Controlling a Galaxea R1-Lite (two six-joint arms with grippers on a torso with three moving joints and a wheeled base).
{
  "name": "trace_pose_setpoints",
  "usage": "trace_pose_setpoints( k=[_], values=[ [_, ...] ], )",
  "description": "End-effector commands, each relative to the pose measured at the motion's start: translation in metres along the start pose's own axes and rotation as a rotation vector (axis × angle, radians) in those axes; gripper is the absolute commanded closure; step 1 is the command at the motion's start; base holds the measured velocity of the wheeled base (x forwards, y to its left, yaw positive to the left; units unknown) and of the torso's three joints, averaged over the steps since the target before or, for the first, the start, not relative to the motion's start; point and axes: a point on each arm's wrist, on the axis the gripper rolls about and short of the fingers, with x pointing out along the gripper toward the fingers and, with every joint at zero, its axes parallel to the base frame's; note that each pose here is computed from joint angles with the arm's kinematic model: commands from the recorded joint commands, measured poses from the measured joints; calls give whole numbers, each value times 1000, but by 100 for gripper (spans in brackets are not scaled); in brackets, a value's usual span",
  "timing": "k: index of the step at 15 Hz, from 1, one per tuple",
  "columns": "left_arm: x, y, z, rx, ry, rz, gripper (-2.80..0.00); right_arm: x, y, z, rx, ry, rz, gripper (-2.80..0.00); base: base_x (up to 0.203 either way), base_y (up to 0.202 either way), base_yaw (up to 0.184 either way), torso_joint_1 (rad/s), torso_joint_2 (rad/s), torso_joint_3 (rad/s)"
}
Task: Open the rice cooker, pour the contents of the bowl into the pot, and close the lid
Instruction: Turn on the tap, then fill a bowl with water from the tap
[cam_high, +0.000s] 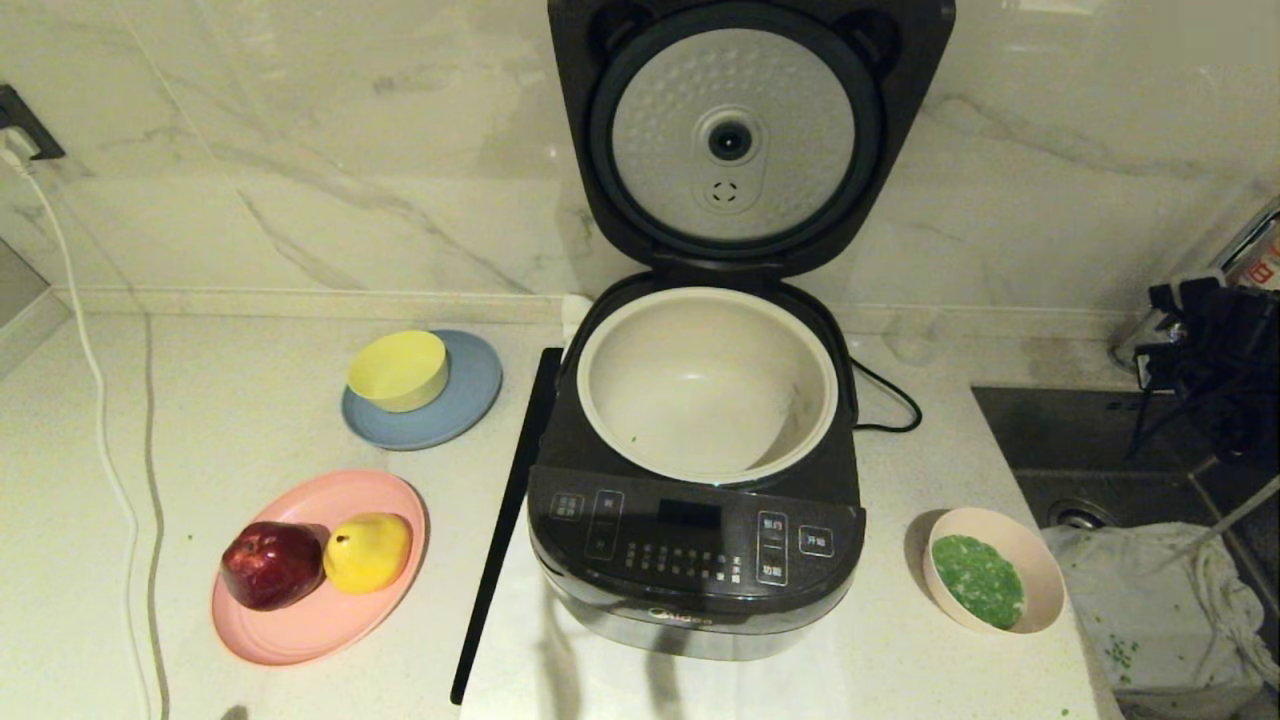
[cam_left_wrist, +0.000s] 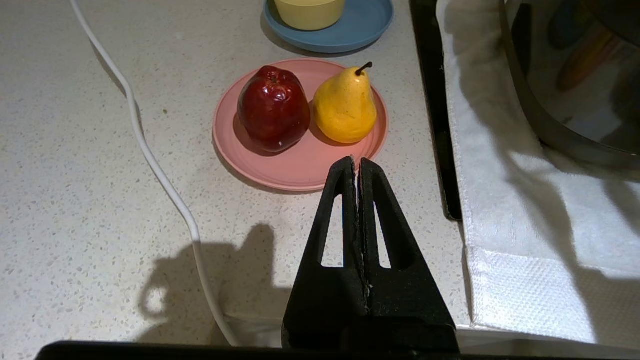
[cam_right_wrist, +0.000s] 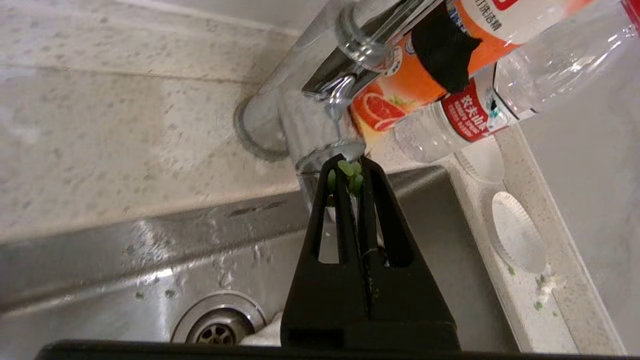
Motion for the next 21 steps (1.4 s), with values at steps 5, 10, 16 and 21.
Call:
trace_pose_setpoints(
  k=[5, 10, 16, 21],
  values=[
    [1, 0, -3, 0, 9, -1, 0, -24, -16, 31, 72, -70, -36, 0, 0, 0, 0, 0, 0, 0],
    [1, 0, -3, 0, 9, 0, 0, -84, -25, 74, 111, -22, 74, 0, 0, 0, 0, 0, 0, 0],
    [1, 0, -3, 0, 9, 0, 0, -208, -27, 80, 164, 455, 541, 0, 0, 0, 0, 0, 0, 0],
    [1, 0, -3, 0, 9, 0, 0, -255, -17, 47, 121, 571, 617, 0, 0, 0, 0, 0, 0, 0]
  ],
)
